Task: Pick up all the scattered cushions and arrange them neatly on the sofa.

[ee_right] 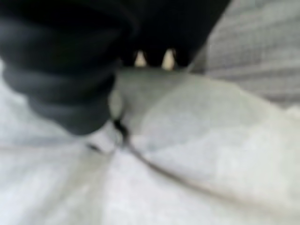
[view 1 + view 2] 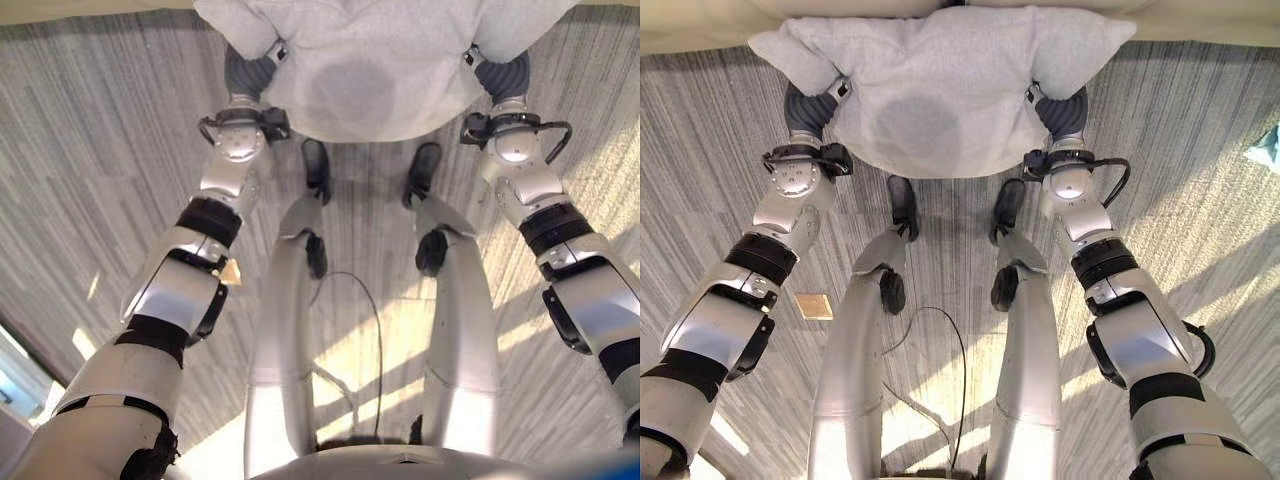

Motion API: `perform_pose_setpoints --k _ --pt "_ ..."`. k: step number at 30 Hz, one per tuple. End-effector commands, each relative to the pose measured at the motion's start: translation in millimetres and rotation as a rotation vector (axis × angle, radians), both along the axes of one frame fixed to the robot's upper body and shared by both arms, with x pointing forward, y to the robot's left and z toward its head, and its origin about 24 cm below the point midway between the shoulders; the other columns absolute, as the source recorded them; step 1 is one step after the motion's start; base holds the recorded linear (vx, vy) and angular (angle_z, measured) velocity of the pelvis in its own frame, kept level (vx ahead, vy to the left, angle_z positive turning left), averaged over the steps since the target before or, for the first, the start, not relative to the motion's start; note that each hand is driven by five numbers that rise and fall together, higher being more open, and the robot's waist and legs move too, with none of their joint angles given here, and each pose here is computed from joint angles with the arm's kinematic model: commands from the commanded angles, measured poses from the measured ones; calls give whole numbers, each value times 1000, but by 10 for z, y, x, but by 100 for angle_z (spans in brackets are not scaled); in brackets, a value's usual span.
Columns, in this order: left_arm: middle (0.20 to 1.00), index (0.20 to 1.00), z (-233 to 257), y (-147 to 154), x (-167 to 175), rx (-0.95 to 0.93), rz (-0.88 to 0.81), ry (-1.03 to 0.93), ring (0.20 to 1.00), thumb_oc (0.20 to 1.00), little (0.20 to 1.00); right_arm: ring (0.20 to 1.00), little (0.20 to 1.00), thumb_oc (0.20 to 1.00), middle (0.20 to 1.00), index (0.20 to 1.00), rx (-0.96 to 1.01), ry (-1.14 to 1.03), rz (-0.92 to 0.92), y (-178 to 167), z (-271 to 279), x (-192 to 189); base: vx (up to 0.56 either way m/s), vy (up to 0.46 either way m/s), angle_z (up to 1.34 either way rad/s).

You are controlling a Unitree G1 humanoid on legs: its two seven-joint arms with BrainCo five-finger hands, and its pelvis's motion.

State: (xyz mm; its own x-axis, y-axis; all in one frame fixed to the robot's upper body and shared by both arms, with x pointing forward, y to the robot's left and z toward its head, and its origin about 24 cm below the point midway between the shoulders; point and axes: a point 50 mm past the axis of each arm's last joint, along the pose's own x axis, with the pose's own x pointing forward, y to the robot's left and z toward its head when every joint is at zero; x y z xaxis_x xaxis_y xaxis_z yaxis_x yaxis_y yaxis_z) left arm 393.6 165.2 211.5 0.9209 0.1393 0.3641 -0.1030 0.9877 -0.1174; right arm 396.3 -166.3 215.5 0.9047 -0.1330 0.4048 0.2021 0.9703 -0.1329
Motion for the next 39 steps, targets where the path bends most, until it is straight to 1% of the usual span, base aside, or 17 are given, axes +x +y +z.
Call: perform_pose_setpoints --k 1,5,6,8,9,10,13,14,18,20,22,25,28,32,35,38,39 --pt "200 200 -8 -397 -167 -54 -174 -160 200 200 200 200 200 200 200 200 -6 -206 240 567 174 -201 -59 -38 20" --pt "200 200 -260 -403 -273 -31 -210 -124 200 200 200 200 200 200 200 200 -5 -143 213 437 -129 -265 -37 -38 7" --pt "200 200 -430 -366 -328 -17 -215 -89 200 200 200 200 200 200 200 200 -15 -109 201 360 -263 -296 8 -37 0" --pt "200 200 -621 -334 -386 -26 -216 -38 200 200 200 200 200 200 200 200 -23 -56 188 300 -465 -353 -19 -1 2" --pt "200 200 -803 -329 -447 -39 -228 13 200 200 200 200 200 200 200 200 -37 11 170 234 -679 -401 30 -20 11" --pt "200 200 -893 -296 -487 -40 -222 34 200 200 200 200 200 200 200 200 -38 40 161 177 -780 -439 127 -53 14" --pt "200 200 -1183 -247 -635 -59 -225 115 200 200 200 200 200 200 200 200 -39 135 161 108 -1089 -572 175 -21 10" --pt "200 200 -1361 -185 -725 -64 -216 171 200 200 200 200 200 200 200 200 -39 190 165 73 -1263 -660 231 -2 -6" --pt "200 200 -1623 0 -926 -35 -182 257 200 200 200 200 200 200 200 200 -75 262 159 -62 -1478 -835 241 15 -10" --pt "200 200 -1715 47 -972 -21 -165 296 200 200 200 200 200 200 200 200 -64 285 157 -91 -1539 -877 185 46 -10" --pt "200 200 -1846 120 -1095 -29 -144 344 200 200 200 200 200 200 200 200 -40 336 169 -118 -1665 -969 279 136 -16" --pt "200 200 -1936 148 -1204 -19 -151 381 200 200 200 200 200 200 200 200 -28 370 159 -165 -1749 -1029 136 175 -30" --pt "200 200 -1950 204 -1247 -2 -159 390 200 200 200 200 200 200 200 200 -27 376 177 -133 -1766 -1035 15 105 -27" --pt "200 200 -2002 230 -1300 -27 -150 406 200 200 200 200 200 200 200 200 -44 393 201 -80 -1801 -1043 30 -10 -33" --pt "200 200 -1986 212 -1266 -36 -150 402 200 200 200 200 200 200 200 200 -62 380 206 -70 -1755 -1012 73 -77 -58" --pt "200 200 -1954 152 -1205 -31 -164 389 200 200 200 200 200 200 200 200 -53 367 181 -123 -1726 -1011 103 -116 0" --pt "200 200 -1942 109 -1186 -40 -177 380 200 200 200 200 200 200 200 200 -52 372 158 -191 -1743 -1030 163 -217 30"
